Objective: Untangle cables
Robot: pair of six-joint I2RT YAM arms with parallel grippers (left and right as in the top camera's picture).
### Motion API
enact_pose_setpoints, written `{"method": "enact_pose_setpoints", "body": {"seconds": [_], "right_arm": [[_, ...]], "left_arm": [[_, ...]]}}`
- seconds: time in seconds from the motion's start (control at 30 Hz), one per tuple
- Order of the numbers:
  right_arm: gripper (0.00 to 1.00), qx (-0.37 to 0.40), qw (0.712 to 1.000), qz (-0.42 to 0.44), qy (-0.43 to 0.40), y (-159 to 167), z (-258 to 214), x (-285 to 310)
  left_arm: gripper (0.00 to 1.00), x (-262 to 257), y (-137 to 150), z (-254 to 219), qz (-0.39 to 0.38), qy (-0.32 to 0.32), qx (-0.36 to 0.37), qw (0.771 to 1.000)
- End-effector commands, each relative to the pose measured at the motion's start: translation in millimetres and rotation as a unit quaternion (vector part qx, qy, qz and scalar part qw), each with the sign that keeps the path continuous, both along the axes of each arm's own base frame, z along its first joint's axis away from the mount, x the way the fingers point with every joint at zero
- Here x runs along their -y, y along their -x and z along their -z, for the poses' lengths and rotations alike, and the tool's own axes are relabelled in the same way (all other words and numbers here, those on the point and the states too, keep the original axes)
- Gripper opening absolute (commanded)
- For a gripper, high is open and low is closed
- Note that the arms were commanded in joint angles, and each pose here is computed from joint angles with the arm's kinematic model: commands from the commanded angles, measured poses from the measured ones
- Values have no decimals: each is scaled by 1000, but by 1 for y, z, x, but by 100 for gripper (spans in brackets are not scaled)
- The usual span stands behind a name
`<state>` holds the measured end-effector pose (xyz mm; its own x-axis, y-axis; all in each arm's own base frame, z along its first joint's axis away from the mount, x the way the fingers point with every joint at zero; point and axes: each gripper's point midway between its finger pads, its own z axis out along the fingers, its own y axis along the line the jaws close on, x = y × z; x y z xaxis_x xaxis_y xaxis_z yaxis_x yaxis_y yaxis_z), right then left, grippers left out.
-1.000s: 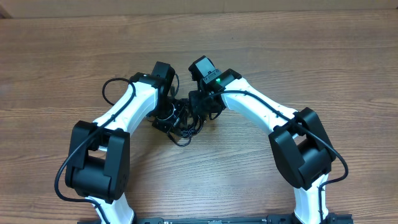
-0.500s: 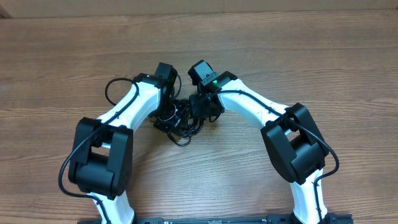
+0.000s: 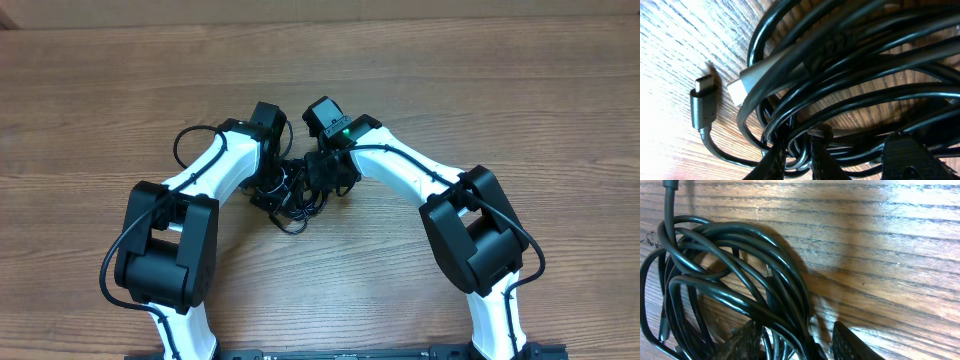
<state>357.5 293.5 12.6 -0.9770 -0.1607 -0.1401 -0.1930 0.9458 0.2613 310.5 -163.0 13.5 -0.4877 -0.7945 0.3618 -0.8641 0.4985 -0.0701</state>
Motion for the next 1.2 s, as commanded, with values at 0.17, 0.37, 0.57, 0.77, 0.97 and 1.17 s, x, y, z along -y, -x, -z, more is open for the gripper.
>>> {"method": "enact_pose_setpoints", "body": {"seconds": [0.17, 0.37, 0.57, 0.77, 0.97, 1.17], "right_arm": [[45, -6, 1000, 1, 9, 2, 9, 5], [45, -6, 1000, 1, 9, 2, 9, 5], [45, -6, 1000, 1, 9, 2, 9, 5], [45, -6, 1000, 1, 9, 2, 9, 5], [45, -6, 1000, 1, 10, 2, 9, 5], [44, -8, 1000, 2, 10, 2, 10, 5]], "left_arm": [[21, 8, 7, 11, 9, -8, -14, 1000], [19, 4, 15, 20, 7, -19, -25, 999], [14, 2, 19, 26, -2, -22, -28, 999], [4, 1, 18, 25, 15, -21, -21, 999], [4, 9, 11, 11, 49, 53, -6, 997], [4, 5, -8, -9, 88, 112, 45, 989]]}}
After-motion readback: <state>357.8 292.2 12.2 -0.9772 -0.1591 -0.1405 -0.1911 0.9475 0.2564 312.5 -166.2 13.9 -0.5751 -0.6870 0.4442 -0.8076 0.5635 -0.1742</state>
